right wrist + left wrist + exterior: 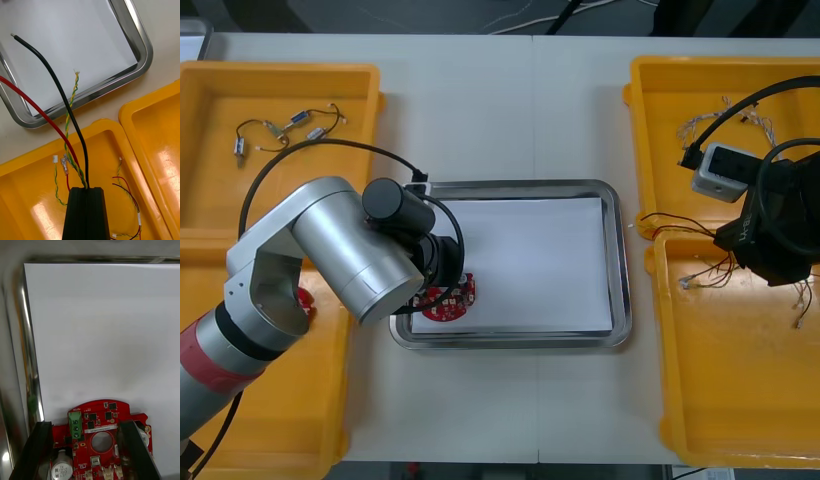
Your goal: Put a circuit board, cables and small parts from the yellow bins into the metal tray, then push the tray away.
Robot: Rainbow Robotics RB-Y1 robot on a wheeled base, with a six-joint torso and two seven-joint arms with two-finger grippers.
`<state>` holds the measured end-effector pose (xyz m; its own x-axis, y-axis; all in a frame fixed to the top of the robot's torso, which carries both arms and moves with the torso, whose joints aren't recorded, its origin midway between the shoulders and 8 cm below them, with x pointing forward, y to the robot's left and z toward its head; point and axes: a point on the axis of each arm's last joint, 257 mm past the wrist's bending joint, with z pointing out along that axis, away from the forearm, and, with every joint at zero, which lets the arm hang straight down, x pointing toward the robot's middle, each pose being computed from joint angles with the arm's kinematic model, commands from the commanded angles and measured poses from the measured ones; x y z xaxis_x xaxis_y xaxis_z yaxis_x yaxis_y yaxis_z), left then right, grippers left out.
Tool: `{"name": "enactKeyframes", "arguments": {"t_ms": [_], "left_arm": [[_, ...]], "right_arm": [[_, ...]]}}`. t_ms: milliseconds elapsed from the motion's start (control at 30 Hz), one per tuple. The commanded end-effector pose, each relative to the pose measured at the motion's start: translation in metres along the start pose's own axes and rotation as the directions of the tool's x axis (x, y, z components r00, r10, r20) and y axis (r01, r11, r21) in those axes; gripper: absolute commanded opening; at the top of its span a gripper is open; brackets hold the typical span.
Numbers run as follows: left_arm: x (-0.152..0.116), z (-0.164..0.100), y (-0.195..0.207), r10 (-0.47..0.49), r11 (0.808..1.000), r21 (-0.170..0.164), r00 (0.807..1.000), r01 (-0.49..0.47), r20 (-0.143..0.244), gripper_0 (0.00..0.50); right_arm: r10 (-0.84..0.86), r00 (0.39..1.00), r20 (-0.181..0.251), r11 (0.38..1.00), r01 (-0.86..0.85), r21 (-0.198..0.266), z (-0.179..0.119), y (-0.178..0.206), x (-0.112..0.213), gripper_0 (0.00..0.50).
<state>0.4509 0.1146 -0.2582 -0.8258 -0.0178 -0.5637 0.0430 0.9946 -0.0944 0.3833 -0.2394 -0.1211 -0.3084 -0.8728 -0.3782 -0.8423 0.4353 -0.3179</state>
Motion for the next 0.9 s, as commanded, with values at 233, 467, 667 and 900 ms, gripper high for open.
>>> {"name": "enactKeyframes", "arguments": {"t_ms": [233, 467, 667, 900], "left_arm": [[-0.039, -0.076, -0.017, -0.121, 0.987, 0.109, 0.993, 0.12, 0.006, 0.5], [-0.05, -0.107, 0.027, -0.135, 0.989, 0.065, 0.991, 0.136, -0.009, 0.5], [-0.072, -0.139, 0.085, -0.138, 0.99, 0.022, 0.99, 0.137, 0.019, 0.5], [-0.082, -0.156, 0.162, -0.145, 0.987, -0.061, 0.989, 0.147, 0.041, 0.5]], "right_arm": [[0.029, 1.0, 0.003, 0.999, -0.029, 0.041, -0.016, -0.015, 0.0, 0.0], [0.027, 1.0, 0.003, 0.999, -0.027, 0.039, -0.016, -0.014, 0.0, 0.0], [-0.004, 1.0, 0.004, 0.999, 0.004, 0.042, -0.015, -0.011, -0.01, 0.0], [-0.056, 0.998, -0.014, 0.998, 0.057, 0.04, -0.009, -0.005, -0.026, 0.0]]}}
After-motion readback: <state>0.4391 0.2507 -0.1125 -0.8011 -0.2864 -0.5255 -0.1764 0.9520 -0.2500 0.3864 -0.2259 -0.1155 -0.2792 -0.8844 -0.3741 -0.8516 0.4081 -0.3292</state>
